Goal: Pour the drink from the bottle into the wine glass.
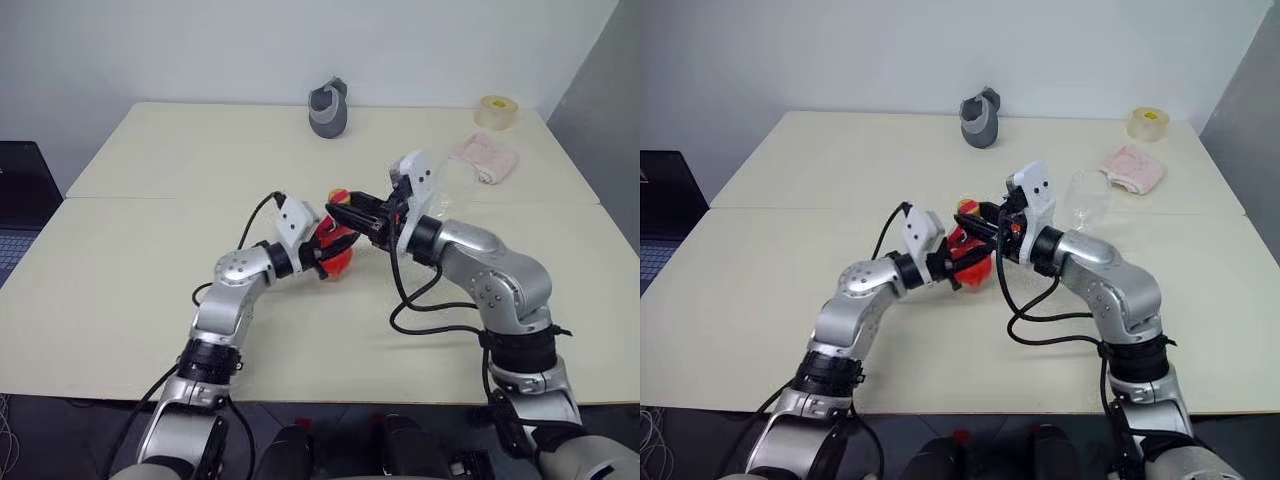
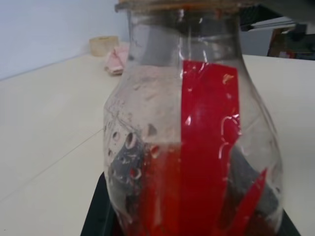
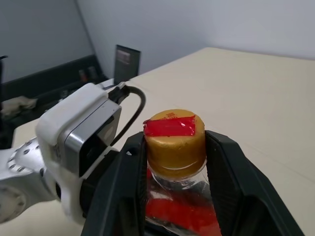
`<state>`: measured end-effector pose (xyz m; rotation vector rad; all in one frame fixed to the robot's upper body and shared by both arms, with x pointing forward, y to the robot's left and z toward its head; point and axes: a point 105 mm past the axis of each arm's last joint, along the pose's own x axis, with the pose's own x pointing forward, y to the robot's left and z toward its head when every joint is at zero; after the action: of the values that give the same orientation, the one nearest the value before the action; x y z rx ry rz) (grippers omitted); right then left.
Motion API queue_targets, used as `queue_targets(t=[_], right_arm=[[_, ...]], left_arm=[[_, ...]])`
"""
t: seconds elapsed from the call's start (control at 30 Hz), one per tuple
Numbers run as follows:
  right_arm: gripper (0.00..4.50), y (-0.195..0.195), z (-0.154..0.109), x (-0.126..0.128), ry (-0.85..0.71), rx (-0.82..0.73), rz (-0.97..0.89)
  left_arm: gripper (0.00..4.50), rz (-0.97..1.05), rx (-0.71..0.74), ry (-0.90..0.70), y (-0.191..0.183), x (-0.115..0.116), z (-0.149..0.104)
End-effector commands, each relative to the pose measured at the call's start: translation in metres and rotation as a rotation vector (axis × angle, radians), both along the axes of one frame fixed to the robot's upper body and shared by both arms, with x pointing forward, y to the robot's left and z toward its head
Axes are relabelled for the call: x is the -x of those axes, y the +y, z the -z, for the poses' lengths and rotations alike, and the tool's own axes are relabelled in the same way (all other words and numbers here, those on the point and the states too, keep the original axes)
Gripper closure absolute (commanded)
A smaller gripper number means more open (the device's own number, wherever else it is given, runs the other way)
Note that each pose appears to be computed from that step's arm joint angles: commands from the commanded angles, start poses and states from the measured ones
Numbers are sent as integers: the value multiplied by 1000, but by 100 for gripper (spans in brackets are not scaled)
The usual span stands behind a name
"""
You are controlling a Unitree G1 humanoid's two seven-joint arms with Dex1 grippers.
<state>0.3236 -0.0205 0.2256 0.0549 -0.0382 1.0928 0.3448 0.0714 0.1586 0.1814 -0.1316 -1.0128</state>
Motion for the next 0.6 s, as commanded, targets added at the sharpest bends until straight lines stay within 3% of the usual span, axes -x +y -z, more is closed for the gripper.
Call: queue_targets(t=[0.03, 0.3, 0.5, 0.6], right_arm=[[314, 17, -32, 27, -112, -66, -284], [314, 26, -36, 38, -127, -33, -517], [314, 25, -38, 39, -130, -24, -549], [217, 20, -40, 41, -118, -33, -541]], left_arm=[[313, 164, 13, -50, -10, 33, -19], [313, 284, 18, -16, -8, 73, -30], [313, 285, 20, -13, -8, 74, -33], [313, 256, 23, -15, -4, 66, -35]])
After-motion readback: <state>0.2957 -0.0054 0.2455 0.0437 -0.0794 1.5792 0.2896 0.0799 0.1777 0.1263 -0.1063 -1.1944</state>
